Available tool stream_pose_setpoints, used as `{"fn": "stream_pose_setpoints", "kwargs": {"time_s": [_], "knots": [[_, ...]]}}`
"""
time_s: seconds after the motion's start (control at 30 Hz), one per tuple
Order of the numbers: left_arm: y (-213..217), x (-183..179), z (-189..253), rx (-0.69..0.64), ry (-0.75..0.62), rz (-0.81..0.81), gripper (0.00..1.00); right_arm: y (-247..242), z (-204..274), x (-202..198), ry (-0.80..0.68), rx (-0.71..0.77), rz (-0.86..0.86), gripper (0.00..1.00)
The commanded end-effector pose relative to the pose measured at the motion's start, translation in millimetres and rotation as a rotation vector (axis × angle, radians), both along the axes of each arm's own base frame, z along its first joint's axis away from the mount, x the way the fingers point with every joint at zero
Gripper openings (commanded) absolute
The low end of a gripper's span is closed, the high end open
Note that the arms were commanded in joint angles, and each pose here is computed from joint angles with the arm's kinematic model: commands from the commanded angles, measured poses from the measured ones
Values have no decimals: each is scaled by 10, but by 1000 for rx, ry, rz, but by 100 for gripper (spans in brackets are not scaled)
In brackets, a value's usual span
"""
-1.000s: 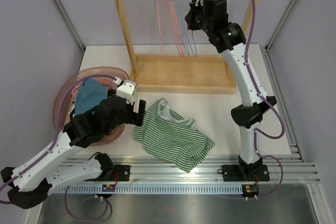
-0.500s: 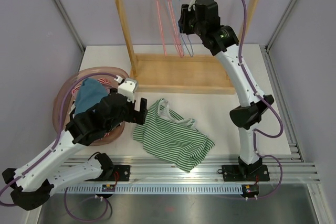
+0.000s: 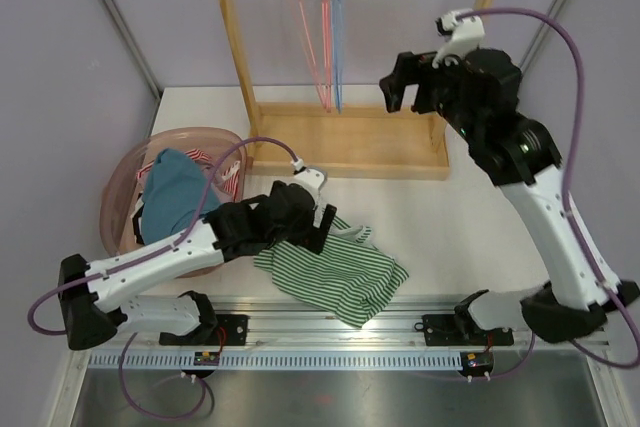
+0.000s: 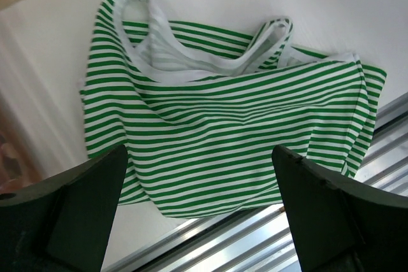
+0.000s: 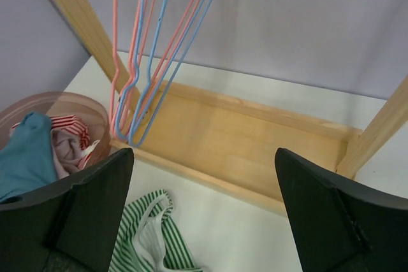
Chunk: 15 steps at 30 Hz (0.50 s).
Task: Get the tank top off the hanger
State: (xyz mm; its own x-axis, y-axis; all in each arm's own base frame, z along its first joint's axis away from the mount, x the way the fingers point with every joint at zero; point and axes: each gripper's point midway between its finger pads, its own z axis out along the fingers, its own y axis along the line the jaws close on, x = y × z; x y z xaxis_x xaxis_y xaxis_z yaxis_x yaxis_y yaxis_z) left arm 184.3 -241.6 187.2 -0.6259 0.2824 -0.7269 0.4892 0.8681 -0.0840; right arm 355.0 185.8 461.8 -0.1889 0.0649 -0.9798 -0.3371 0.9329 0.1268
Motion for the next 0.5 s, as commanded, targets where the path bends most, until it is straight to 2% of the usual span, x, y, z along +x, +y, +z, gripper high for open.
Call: {"fn": "stream_pose_setpoints", "kwargs": {"time_s": [0.0,0.03,0.1,0.23,0.3,0.47], "knots": [[-397,8,-68,-71,20,-60,99,-32,24,-456,-37,68,104,99],[-495,-1,-190,-58,45,-84,99,-108,122,-680,-71,104,131,99],[-580,-20,-334,-39,67,-107,99,-10,-89,-874,-43,109,233,99],[-757,28,-613,-15,91,-130,99,-23,-162,-1381,-53,147,373,100],[-812,36,-795,17,120,-131,99,-11,-294,-1522,-27,148,419,99],[-934,129,-1165,57,145,-97,99,-170,-283,-1807,-73,174,426,100]]}}
